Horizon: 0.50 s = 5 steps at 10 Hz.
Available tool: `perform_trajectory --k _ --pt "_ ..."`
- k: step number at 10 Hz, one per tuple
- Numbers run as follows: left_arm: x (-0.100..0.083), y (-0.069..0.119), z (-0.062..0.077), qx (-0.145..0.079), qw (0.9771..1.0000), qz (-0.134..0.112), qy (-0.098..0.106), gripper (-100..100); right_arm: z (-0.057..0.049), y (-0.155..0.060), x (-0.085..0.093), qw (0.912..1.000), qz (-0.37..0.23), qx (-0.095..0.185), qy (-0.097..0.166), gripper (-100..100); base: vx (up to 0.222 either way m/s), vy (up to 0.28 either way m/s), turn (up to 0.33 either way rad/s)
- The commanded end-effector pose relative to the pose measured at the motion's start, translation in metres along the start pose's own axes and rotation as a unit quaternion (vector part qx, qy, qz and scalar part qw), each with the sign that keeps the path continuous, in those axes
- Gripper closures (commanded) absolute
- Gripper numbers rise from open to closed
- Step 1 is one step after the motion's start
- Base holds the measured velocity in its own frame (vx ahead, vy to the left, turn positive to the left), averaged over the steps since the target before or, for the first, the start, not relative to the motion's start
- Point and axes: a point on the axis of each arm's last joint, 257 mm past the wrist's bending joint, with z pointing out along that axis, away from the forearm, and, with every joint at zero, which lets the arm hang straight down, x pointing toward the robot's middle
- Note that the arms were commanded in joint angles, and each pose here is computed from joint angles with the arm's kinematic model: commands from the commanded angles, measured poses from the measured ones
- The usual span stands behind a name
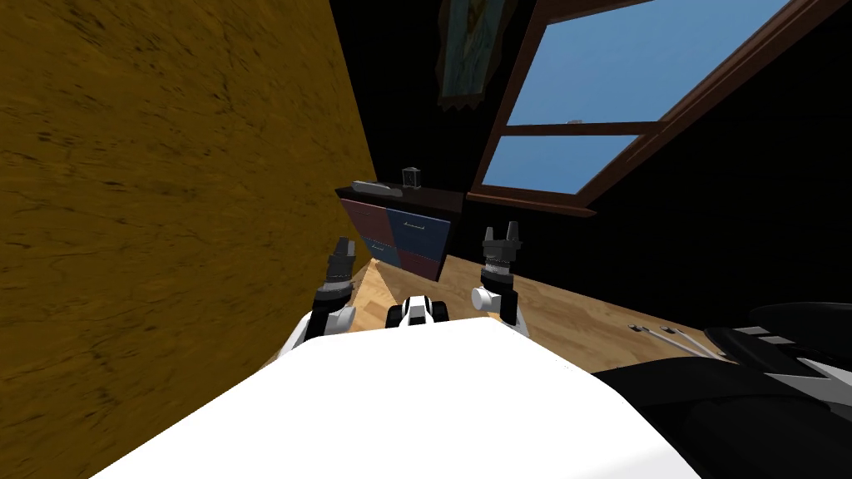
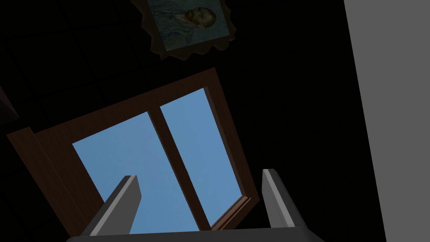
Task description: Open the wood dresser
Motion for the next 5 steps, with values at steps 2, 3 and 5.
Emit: perform_trajectory --k 2,3,5 --pt "0.015 0.018 -0.009 -0.002 0.9999 0.01 0.008 -100 0.0 0.0 0.0 1.0 0.0 0.0 0.0 0 0.094 -0.04 -0.032" --pt "0.019 0.023 -0.011 -0.003 0.9999 0.012 0.01 -100 0.0 0.0 0.0 1.0 0.0 0.0 0.0 0 0.088 -0.027 -0.041" --pt "0.027 0.032 -0.015 -0.004 0.9998 0.015 0.014 -100 0.0 0.0 0.0 1.0 0.0 0.0 0.0 0 0.085 -0.017 -0.034"
